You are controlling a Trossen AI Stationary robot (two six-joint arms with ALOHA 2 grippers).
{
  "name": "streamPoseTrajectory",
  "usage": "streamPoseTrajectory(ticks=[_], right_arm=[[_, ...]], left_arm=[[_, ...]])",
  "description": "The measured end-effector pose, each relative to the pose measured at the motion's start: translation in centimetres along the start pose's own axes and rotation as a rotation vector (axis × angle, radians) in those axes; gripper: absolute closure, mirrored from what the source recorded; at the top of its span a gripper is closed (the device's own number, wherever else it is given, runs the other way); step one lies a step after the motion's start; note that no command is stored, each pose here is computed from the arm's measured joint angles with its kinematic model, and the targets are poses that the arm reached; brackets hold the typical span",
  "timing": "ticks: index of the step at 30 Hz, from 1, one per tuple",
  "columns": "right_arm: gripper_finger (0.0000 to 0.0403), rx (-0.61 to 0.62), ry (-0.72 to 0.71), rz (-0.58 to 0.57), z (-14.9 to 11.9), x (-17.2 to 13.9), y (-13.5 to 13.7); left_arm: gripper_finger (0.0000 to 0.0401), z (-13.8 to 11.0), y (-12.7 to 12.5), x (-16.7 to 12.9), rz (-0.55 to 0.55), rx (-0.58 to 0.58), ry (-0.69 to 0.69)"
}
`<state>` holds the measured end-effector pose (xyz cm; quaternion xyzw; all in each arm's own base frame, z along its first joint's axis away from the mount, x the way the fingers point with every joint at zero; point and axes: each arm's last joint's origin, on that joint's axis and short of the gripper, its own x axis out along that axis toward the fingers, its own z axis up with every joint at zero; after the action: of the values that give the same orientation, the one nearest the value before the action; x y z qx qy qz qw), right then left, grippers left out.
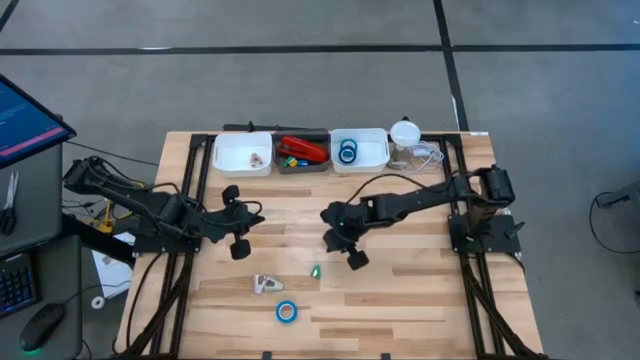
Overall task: Pick and place Stapler, Stapler remover, tape
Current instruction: Put the green stapler into the black bin
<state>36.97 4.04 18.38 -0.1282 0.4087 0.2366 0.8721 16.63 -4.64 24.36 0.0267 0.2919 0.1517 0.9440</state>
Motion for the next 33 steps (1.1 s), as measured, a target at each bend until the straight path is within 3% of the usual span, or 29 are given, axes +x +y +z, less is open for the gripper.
streamPoseTrajectory(ticks=[12,23,29,33], right_arm=[[0.0403,-0.148,-0.055,-0.102,2.9,0.3,1.9],[0.0403,-0.235,-0.004,-0.066,2.9,3.4,3.0],[0.0403,-0.317,0.218,-0.080,3.7,4.7,2.9],[0.0403,-0.318,0.347,-0.023,5.2,4.2,2.6]], left_arm=[[0.0398,-0.1,0.0,0.0,0.002,0.004,0.005],[0.0398,0.0,0.0,0.0,0.001,0.003,0.004],[0.0398,0.0,0.0,0.0,0.001,0.002,0.003],[0.0398,0.0,0.0,0.0,0.001,0.002,0.003]])
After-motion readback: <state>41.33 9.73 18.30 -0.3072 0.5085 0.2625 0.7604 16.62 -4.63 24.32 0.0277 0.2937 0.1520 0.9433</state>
